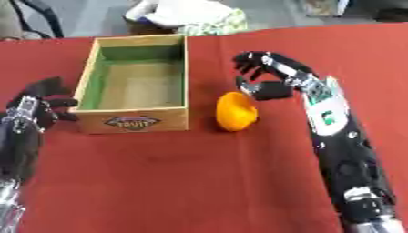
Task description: Pick up objects on the table and place them in the box.
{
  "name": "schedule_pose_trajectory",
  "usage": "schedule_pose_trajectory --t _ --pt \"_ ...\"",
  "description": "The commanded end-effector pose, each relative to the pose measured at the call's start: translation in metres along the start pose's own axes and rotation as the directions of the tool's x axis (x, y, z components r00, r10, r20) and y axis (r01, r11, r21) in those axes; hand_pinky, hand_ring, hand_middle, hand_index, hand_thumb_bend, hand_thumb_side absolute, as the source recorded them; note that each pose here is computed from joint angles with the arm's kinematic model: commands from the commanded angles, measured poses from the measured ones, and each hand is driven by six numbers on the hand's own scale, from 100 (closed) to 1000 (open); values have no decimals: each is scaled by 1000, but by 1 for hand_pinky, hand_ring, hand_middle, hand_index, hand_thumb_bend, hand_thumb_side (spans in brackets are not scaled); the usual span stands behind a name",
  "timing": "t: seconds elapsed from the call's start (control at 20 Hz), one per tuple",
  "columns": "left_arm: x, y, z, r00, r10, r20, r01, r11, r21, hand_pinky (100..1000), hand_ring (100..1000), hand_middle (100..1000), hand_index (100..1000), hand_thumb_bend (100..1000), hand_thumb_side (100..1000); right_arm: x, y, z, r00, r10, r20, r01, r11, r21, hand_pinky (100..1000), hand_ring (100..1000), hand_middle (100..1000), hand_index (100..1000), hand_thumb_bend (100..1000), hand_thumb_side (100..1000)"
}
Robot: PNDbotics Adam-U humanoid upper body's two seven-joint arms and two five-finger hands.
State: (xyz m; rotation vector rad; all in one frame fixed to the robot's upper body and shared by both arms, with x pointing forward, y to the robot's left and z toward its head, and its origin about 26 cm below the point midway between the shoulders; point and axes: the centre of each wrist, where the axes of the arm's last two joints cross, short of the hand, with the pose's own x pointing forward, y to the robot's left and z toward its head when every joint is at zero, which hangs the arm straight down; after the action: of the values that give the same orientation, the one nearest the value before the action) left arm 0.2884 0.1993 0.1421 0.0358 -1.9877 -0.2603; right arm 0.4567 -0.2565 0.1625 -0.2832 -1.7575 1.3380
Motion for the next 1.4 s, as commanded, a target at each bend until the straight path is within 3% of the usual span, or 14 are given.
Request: schedule_pose_trajectory --t 0.05,0.5,0.8,1.05,1.4 --pt "4 1 -1 1000 -3 19 3 1000 -1 616 700 704 837 100 857 5 -9 -5 998 61 5 -61 998 9 717 804 788 919 100 473" --pt "5 1 -2 1000 -4 19 4 1000 -3 615 700 705 837 100 857 2 0 -10 996 93 0 -93 994 56 720 805 791 919 100 489" --pt "5 1 -2 1000 -4 20 4 1000 -6 615 700 705 837 100 857 -4 6 -10 993 120 -2 -118 981 152 727 807 795 920 100 569" --pt "5 1 -2 1000 -4 20 4 1000 -6 615 700 705 837 100 859 -6 2 -6 993 116 2 -115 982 147 725 804 791 920 100 551" --pt "5 1 -2 1000 -5 19 5 1000 -5 614 701 706 838 100 860 -9 -2 -1 992 126 14 -126 974 189 732 807 797 922 100 604"
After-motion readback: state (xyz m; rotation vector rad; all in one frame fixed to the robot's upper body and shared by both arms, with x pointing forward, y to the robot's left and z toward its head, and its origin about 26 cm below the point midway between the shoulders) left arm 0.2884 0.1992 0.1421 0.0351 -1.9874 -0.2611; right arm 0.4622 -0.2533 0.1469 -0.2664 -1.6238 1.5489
